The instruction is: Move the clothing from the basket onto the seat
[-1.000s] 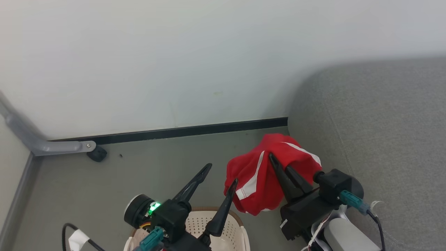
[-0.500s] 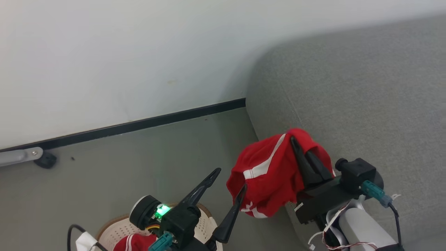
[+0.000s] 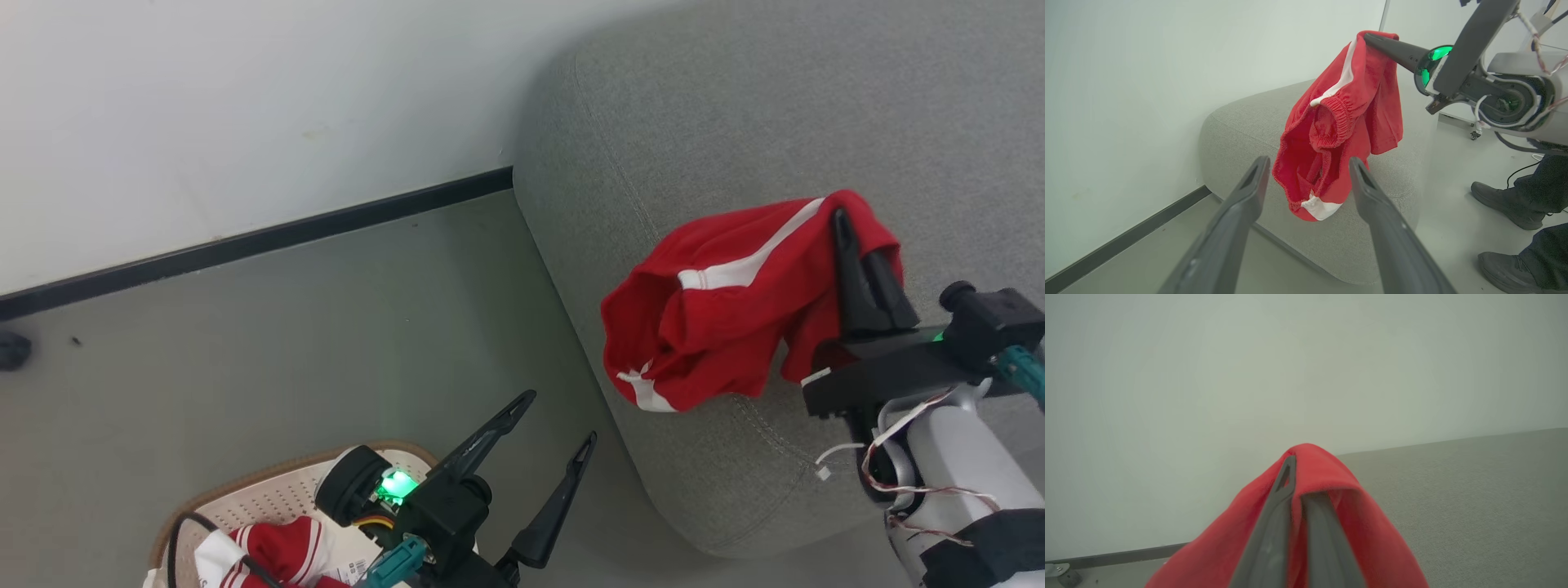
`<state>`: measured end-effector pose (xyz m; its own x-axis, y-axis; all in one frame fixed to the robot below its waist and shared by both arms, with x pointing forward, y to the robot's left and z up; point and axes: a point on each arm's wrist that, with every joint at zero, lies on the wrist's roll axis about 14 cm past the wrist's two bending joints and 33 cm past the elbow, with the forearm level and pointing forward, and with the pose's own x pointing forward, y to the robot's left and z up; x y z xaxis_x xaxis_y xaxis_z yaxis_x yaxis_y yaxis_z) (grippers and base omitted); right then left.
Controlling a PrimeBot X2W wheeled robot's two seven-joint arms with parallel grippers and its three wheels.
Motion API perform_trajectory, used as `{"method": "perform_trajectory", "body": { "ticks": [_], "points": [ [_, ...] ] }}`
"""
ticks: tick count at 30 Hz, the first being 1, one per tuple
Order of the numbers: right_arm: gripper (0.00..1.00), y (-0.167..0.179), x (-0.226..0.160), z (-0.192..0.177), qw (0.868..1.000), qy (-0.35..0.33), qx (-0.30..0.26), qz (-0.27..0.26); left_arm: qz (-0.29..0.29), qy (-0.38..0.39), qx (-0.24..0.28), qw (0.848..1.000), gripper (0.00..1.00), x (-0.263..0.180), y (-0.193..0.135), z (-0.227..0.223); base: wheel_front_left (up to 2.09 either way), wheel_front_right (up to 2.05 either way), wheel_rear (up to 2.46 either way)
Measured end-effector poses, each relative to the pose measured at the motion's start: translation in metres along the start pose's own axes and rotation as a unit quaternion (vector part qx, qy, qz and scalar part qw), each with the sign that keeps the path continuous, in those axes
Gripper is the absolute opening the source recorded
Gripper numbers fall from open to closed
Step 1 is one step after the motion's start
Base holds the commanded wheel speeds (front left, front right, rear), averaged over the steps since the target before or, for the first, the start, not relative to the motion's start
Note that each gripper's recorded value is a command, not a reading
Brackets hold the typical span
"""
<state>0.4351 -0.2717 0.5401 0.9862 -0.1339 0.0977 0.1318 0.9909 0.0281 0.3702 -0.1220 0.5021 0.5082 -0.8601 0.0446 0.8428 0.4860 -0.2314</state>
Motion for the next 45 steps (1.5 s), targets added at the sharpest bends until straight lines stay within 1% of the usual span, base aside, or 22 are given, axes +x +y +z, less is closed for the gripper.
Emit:
{"method": "perform_trajectory", "body": {
  "ticks": [11,15,22,33,36,45],
  "points": [
    [0.00,-0.074,0.036,0.034,0.995,-0.041,-0.033,-0.085,-0.013,0.011,-0.020,1.000,1.00,0.011,0.009,-0.013,0.00,0.00,0.00],
    [0.00,-0.085,0.054,0.047,0.992,-0.060,-0.039,-0.100,-0.013,0.008,-0.014,1.000,1.00,0.014,0.017,-0.014,0.00,0.00,0.00],
    [0.00,-0.108,0.082,0.059,0.987,-0.082,-0.049,-0.131,-0.010,0.015,-0.024,1.000,1.00,0.017,0.033,-0.026,0.00,0.00,0.00],
    [0.00,-0.146,0.104,0.041,0.979,-0.066,-0.067,-0.179,-0.013,0.033,-0.038,0.999,1.00,0.023,0.054,-0.049,0.00,0.00,0.00],
    [0.00,-0.154,0.109,0.028,0.978,-0.054,-0.066,-0.190,-0.013,0.038,-0.044,0.998,1.00,0.024,0.059,-0.058,0.00,0.00,0.00],
    [0.00,-0.164,0.123,-0.028,0.976,0.001,-0.056,-0.209,-0.008,0.050,-0.056,0.997,1.00,0.028,0.077,-0.081,0.00,0.00,0.00]
  ]
}}
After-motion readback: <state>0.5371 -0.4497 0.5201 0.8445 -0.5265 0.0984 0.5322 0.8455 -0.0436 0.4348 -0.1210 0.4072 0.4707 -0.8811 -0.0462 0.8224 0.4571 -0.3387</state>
